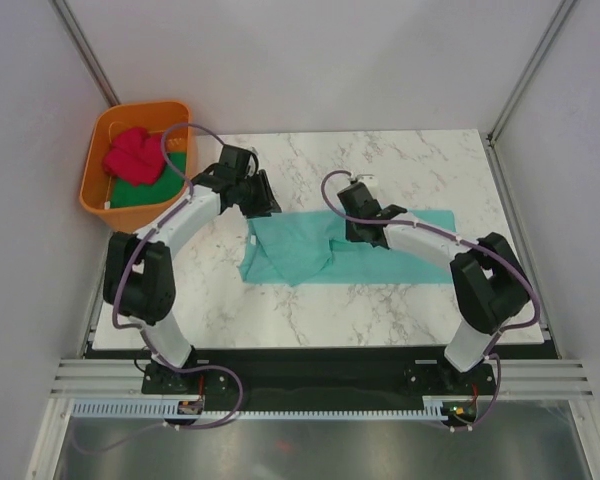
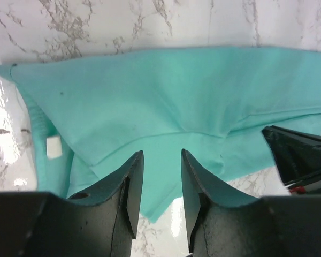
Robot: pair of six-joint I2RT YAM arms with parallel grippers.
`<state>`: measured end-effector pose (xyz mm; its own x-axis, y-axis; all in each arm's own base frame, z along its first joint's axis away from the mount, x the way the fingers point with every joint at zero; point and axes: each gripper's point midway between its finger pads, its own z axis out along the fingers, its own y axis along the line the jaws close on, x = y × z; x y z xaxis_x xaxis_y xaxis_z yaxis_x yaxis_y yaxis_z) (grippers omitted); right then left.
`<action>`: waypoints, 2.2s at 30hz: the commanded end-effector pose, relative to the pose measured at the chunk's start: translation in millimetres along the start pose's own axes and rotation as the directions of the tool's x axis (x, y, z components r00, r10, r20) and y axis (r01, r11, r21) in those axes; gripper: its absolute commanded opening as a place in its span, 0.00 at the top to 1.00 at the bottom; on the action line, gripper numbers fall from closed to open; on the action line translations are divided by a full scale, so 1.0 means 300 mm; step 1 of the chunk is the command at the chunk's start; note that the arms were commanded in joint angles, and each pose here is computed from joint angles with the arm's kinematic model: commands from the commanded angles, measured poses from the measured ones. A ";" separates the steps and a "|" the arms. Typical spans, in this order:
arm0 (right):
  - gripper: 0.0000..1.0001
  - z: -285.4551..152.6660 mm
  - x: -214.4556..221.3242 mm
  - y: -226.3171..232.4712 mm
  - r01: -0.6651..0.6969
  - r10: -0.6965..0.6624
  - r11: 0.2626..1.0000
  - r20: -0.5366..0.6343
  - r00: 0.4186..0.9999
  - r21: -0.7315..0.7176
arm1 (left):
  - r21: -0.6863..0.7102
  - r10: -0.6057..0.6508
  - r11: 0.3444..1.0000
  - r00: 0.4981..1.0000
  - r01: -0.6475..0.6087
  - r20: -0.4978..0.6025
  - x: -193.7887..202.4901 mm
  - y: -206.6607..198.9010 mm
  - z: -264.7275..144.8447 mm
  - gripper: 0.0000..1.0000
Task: Fold and stack the t-shirts
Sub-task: Fold the tshirt
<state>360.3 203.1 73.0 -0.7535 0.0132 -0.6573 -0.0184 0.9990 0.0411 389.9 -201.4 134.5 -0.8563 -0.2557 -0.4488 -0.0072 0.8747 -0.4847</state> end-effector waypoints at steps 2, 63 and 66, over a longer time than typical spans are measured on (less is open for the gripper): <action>0.78 0.061 -0.073 -0.095 -0.033 0.034 0.998 -0.009 0.999 0.048 | -0.078 0.028 0.996 0.998 -0.032 -0.056 0.004 0.087 0.108 0.59; 0.71 -0.024 -0.003 -0.949 -0.568 0.674 0.599 0.028 0.738 0.565 | -0.102 0.074 0.991 0.985 -0.091 -0.156 0.089 0.069 0.147 0.53; 0.70 0.000 0.013 -0.970 -0.567 0.682 0.584 0.027 0.731 0.581 | -0.133 0.065 0.987 0.985 -0.086 -0.159 0.087 0.092 0.179 0.53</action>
<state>357.7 -83.3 63.0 -0.5682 0.6684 -0.4800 0.7767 0.6283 -0.0446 387.4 -208.7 69.0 -0.9304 -0.0999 -0.3527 0.0286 0.9395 -0.3415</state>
